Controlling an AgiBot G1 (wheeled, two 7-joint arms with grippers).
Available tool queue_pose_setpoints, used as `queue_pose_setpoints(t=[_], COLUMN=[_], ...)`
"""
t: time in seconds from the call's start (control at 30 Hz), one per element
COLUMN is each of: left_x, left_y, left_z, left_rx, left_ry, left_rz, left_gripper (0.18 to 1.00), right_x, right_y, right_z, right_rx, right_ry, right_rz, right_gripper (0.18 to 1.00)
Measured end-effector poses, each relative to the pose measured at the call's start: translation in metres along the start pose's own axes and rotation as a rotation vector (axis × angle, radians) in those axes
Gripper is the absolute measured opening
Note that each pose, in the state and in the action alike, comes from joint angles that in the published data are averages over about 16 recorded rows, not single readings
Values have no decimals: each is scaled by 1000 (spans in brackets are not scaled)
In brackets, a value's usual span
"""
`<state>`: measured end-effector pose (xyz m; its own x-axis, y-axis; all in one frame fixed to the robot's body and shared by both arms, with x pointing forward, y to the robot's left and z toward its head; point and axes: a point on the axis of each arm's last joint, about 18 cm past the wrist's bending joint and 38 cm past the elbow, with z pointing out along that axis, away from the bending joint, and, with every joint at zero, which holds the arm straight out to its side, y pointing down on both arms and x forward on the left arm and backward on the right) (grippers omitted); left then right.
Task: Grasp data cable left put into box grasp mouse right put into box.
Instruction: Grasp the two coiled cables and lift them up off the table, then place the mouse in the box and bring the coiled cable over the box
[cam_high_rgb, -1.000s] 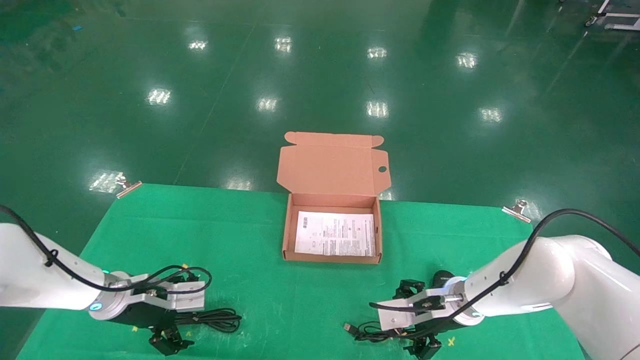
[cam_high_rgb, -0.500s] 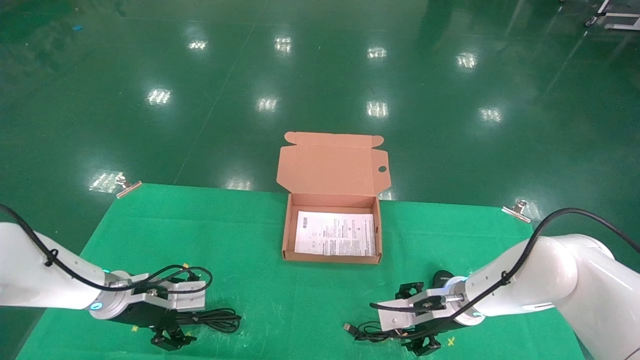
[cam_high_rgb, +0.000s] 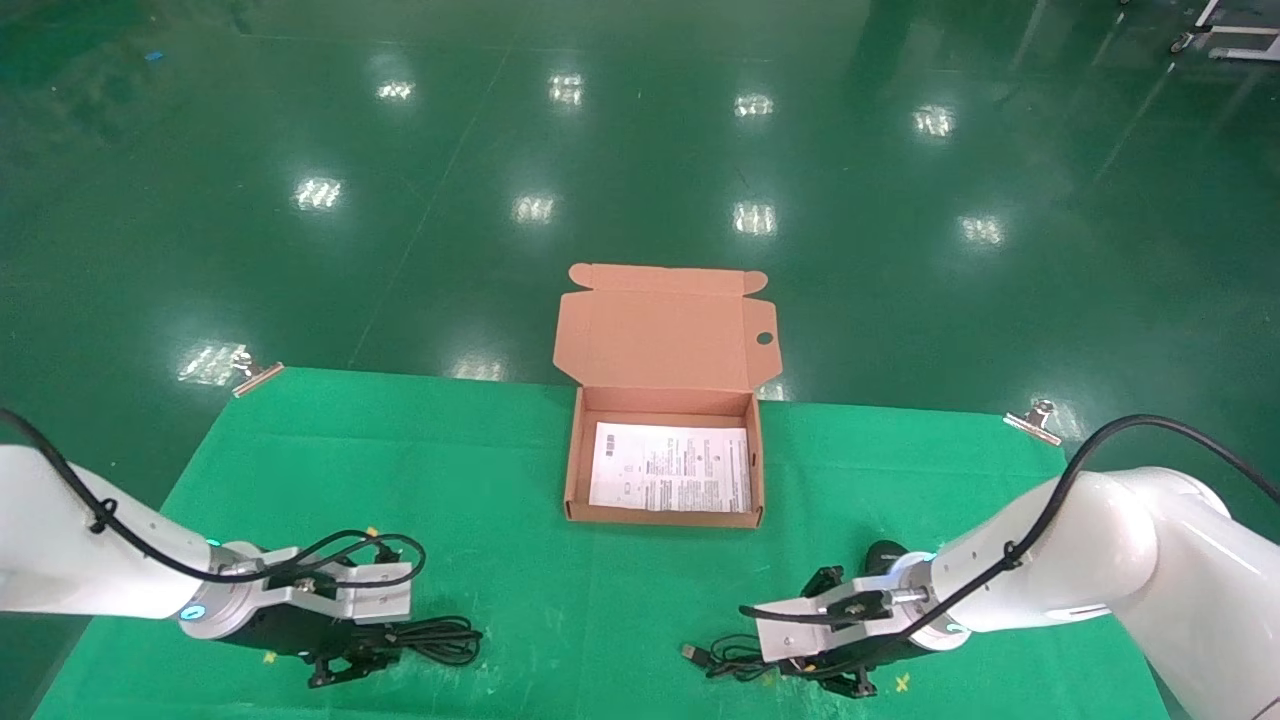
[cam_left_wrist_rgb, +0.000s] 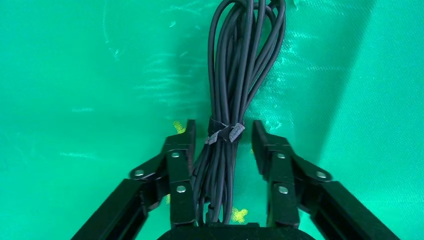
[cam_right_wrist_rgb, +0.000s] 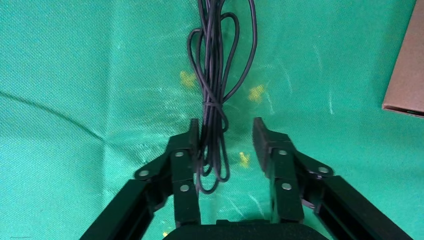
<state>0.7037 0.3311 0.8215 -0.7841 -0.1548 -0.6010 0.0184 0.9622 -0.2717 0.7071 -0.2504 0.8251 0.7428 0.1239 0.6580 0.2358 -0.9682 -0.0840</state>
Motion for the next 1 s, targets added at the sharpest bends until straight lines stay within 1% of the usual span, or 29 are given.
queue_pose_setpoints(t=[0.17,0.27,0.37,0.47,0.57,0.67,0.77,0.9,1.0], left_x=[0,0,0,0,0,-4,-11,-25,-38], left_y=[0,0,0,1,3,4,5,3,-4], left_z=[0,0,0,-2,-6,-15,-29,-55,-78], left_rx=[0,-1,0,2,8,21,38,70,97], left_ry=[0,0,1,2,0,-13,-41,-106,-175], left_rz=[0,0,1,8,17,30,51,92,126], left_gripper=[449,400,345,316,286,276,265,265,264], right_x=[0,0,0,3,8,17,28,49,67], right_y=[0,0,0,3,8,16,25,35,38], right_z=[0,0,-1,-5,-15,-31,-54,-96,-131], right_rx=[0,1,0,2,6,10,15,23,32], right_ry=[0,0,1,9,29,67,124,235,335], right_rz=[0,-1,2,16,41,74,111,155,173], right_gripper=[447,377,330,280,255,234,224,216,215])
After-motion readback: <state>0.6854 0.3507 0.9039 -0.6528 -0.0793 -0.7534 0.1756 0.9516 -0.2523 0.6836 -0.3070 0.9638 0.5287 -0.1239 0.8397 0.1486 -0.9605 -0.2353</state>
